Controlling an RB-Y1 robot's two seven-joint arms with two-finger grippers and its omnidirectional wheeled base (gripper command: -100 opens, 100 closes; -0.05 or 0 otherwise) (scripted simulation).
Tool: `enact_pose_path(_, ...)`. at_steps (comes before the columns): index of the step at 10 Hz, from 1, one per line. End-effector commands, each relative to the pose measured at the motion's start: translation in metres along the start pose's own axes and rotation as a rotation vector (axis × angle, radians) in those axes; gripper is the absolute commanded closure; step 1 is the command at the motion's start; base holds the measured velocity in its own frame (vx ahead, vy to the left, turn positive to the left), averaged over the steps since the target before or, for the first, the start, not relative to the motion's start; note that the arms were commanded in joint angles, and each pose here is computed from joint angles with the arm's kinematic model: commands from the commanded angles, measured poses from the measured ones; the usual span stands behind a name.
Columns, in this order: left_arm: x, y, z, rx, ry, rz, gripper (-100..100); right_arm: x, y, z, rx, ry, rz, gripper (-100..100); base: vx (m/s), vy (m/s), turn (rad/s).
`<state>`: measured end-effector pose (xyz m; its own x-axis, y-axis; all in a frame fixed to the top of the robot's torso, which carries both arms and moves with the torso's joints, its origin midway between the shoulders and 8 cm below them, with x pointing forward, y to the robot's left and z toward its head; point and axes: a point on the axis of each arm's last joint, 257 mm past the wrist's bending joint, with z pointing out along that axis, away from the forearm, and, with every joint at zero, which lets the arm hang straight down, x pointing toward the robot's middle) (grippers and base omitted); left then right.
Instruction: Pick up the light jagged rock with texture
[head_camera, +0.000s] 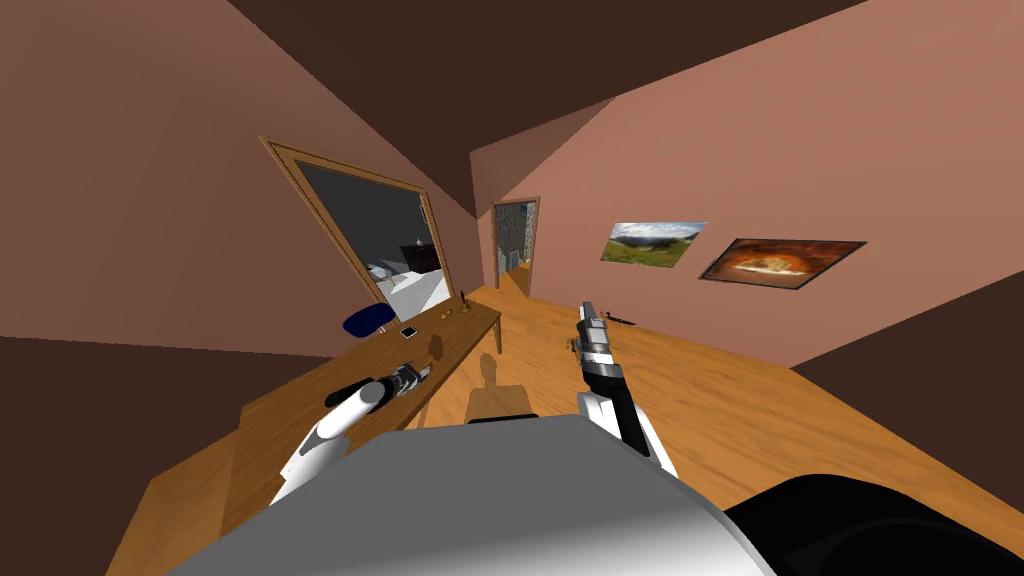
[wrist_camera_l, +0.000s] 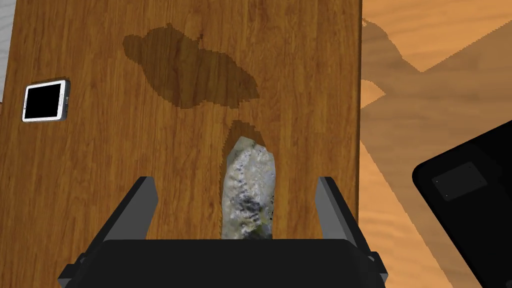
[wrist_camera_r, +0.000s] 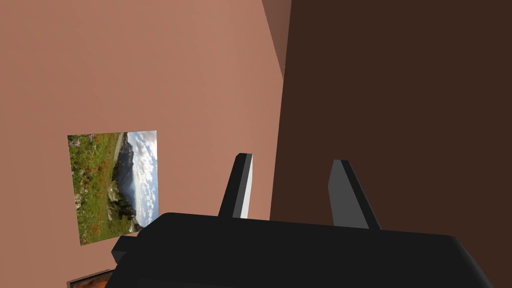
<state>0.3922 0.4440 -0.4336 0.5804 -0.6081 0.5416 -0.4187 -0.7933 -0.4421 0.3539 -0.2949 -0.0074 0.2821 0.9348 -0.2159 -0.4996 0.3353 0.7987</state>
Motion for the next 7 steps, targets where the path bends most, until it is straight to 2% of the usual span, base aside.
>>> enact_pose_path(1,-0.018,0.020,0.003,-0.065,-0.032,-0.033,-100,0.000,0.000,0.000,0.000,0.000,0.000,0,0.089,0.083,-0.218)
enact_pose_path(2,-0.018,0.020,0.003,-0.065,-0.032,-0.033,-100,0.000,0.000,0.000,0.000,0.000,0.000,0,0.059,0.083,-0.086)
enact_pose_path(6,-0.069,0.062,0.001,-0.198,-0.123,-0.105,-100,0.000,0.000,0.000,0.000,0.000,0.000,0,0.068,0.102,-0.145)
enact_pose_path(7,-0.069,0.062,0.001,-0.198,-0.123,-0.105,-100,0.000,0.000,0.000,0.000,0.000,0.000,0,0.044,0.086,-0.026)
